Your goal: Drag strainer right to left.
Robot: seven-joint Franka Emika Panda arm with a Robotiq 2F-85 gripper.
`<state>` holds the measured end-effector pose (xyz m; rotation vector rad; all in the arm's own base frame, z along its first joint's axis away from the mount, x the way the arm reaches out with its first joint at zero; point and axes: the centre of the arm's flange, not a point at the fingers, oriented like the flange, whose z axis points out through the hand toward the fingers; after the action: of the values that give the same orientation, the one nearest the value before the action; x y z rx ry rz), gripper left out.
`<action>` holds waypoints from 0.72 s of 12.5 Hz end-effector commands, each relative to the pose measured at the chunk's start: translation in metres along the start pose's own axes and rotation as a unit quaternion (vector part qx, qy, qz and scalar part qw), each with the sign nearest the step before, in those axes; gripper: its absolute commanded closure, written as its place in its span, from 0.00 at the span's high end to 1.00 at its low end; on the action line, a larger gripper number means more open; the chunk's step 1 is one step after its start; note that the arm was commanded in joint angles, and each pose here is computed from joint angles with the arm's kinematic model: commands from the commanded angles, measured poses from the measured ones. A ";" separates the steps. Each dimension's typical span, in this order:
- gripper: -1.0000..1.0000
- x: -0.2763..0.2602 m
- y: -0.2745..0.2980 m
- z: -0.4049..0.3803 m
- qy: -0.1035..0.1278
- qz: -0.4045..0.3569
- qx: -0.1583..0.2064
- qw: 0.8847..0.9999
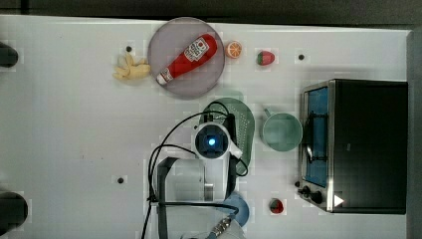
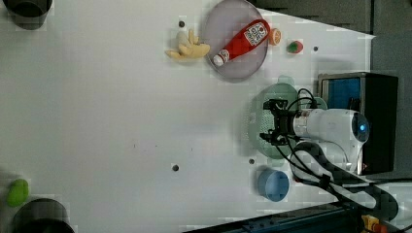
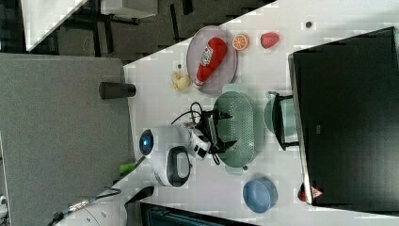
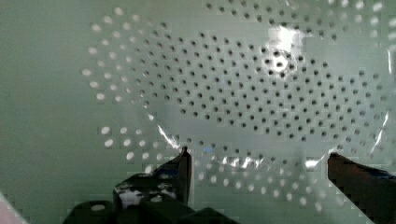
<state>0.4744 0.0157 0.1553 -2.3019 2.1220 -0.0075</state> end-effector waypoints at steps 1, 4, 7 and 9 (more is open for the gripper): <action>1.00 -0.020 0.003 0.017 -0.001 0.016 0.003 1.000; 1.00 -0.032 0.004 0.023 -0.001 0.004 -0.006 1.000; 1.00 -0.051 0.001 0.021 -0.001 -0.016 -0.009 1.000; 1.00 -0.063 -0.002 0.020 -0.001 -0.027 -0.015 1.000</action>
<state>0.4683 0.0539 0.1335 -2.3810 2.0773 0.0169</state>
